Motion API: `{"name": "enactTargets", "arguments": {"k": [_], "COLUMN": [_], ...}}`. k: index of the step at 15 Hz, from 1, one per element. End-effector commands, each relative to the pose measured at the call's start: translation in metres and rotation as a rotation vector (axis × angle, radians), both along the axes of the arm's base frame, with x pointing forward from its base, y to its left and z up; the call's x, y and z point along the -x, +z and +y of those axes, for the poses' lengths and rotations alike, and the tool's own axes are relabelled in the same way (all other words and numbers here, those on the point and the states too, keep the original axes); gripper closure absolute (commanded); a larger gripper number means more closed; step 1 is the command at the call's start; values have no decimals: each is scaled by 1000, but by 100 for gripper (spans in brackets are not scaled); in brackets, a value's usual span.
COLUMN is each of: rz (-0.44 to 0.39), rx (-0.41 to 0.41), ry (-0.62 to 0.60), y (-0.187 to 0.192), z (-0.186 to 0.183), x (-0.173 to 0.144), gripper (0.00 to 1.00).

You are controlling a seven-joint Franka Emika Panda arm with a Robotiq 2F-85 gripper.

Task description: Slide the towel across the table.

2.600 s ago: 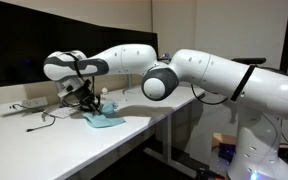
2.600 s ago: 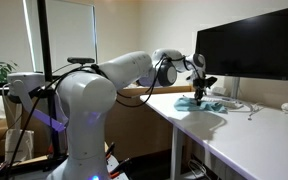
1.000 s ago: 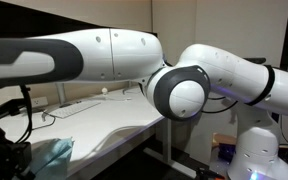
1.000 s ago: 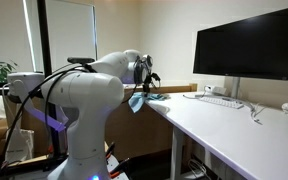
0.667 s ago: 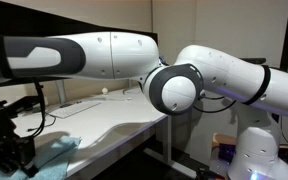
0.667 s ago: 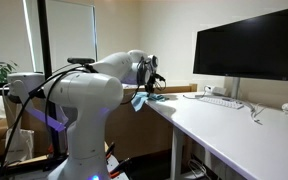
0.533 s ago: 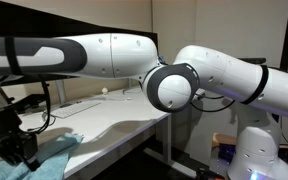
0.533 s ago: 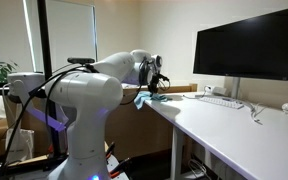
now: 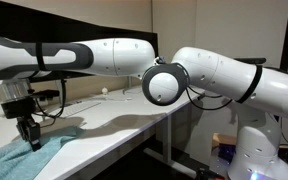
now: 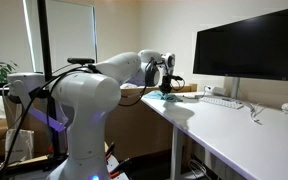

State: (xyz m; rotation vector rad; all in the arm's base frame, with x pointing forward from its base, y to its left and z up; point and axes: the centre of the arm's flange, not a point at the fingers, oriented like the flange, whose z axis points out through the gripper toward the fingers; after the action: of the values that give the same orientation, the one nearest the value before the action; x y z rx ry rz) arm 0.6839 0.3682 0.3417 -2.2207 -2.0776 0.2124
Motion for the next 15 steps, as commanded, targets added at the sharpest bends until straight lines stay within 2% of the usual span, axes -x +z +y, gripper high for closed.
{"name": "enactTargets", "arguments": {"k": [1,6,15], "rz": [-77,-119,-111], "rx": [2,21,44], "ry": [-98,-165,-278], "y": [-24,-21,-11], "z": [-55,-80,-132], "x": [45,27,6], "gripper": [91,90,91]}}
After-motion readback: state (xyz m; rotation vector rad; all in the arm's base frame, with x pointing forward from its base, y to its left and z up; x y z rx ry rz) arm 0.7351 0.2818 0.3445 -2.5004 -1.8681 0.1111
